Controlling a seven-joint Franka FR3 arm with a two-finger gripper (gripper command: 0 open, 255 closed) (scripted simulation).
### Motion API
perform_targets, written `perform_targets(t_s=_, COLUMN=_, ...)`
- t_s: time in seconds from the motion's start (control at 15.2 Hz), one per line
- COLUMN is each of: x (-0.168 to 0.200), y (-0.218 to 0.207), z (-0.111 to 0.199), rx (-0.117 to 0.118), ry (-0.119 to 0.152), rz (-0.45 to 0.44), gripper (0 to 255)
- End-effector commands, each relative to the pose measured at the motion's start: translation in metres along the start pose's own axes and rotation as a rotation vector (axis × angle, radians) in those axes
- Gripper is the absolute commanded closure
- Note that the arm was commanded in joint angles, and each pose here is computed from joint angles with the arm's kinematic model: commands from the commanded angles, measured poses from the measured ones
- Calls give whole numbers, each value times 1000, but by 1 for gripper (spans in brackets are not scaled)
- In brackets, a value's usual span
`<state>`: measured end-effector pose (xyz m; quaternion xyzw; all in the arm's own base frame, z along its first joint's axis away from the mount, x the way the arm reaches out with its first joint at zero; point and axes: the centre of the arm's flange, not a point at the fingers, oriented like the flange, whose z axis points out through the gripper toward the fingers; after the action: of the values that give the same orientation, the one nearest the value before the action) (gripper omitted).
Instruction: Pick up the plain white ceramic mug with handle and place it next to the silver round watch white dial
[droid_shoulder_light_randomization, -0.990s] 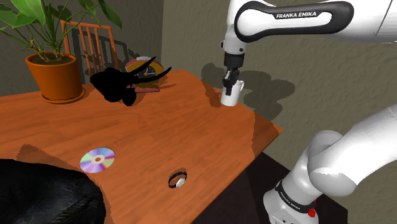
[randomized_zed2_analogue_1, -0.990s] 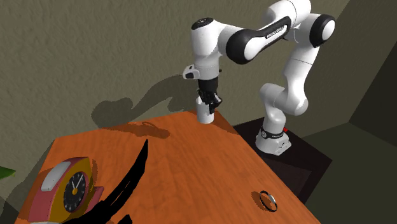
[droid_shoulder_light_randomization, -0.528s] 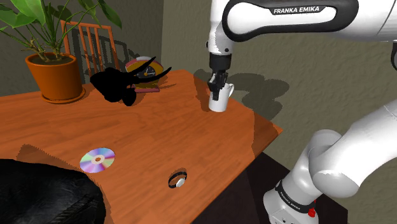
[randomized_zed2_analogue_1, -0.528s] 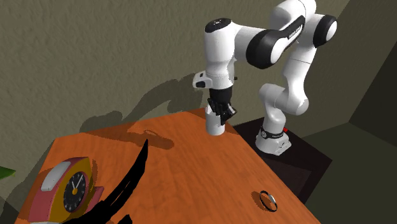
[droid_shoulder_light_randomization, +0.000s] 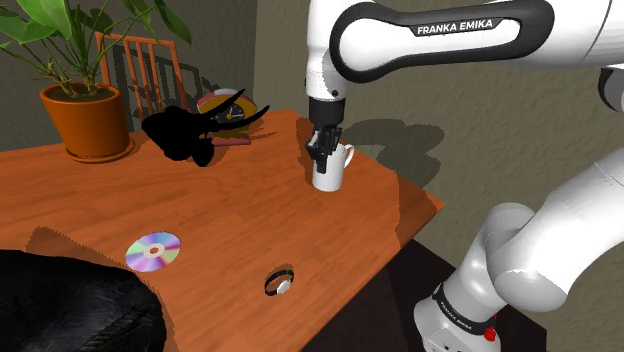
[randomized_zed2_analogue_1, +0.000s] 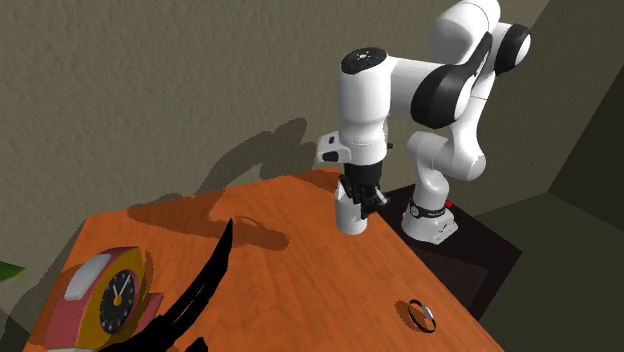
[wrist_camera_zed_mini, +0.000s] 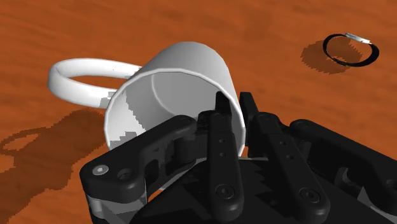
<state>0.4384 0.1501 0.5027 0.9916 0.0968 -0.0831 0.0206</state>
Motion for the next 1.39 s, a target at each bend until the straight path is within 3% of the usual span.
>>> perform_targets(t_s=0.0, x=2, y=-1, z=10, rx=0, ry=0, rz=0, gripper=255)
perform_targets(t_s=1.32, x=20, y=-3, z=114, rx=0, ry=0, rz=0, gripper=255)
